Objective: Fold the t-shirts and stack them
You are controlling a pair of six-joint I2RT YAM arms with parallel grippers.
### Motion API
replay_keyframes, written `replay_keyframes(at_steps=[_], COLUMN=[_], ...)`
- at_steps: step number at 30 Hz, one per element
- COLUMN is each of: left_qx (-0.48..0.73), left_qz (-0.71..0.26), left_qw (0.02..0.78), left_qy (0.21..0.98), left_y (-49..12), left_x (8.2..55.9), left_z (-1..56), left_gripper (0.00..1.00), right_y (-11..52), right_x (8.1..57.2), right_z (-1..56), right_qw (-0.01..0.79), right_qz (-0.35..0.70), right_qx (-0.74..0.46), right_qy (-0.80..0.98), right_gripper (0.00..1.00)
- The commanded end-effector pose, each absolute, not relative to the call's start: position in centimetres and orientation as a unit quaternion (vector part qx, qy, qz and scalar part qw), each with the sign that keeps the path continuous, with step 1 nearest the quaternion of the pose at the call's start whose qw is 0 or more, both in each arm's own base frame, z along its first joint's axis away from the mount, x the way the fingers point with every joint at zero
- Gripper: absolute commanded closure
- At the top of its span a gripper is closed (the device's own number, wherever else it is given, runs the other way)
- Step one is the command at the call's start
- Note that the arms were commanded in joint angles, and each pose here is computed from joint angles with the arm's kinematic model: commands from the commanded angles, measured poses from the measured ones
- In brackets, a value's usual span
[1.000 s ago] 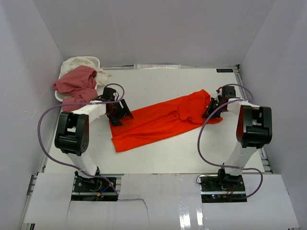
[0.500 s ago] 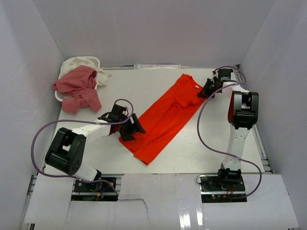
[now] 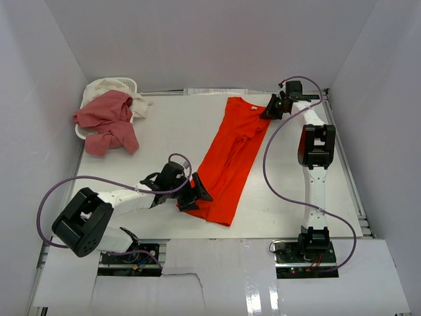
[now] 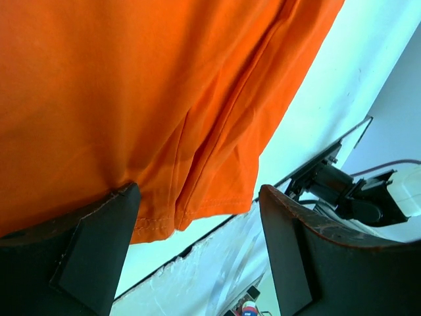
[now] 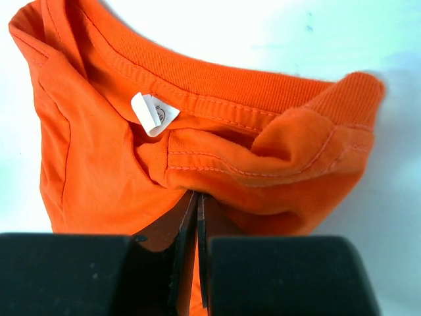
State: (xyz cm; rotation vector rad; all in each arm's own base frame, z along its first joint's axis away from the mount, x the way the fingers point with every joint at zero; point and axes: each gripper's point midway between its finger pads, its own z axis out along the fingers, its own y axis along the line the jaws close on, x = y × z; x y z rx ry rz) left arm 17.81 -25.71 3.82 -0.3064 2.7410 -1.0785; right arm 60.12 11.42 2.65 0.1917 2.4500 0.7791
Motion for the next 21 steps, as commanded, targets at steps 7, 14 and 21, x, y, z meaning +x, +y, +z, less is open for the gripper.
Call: replay_keyframes(at_steps=[7, 14, 21], left_qx=[-0.094, -0.040, -0.035], left_qz=[-0.251, -0.246, -0.298], left_qw=[-0.020, 0.079, 0.161], left_qy=[0.963, 0.965, 0.940], left_y=[-23.9, -28.1, -30.0], left_x=[9.2, 16.2, 25.9], left_z=[-1.2, 5.4, 13.8], left_gripper=[0.14, 0.12, 0.11], right_y=[12.3, 13.5, 12.9], right_x=[61.5, 60.2, 51.8], right_z=[2.6, 13.6, 18.3], right_qw=[0.299, 0.378, 0.411], right_qz=[0.316, 0.357, 0.329], right_qx=[0.067, 0.011, -0.034], right_qy=[0.898, 0.854, 0.849], right_gripper=[0.70, 0.64, 0.64])
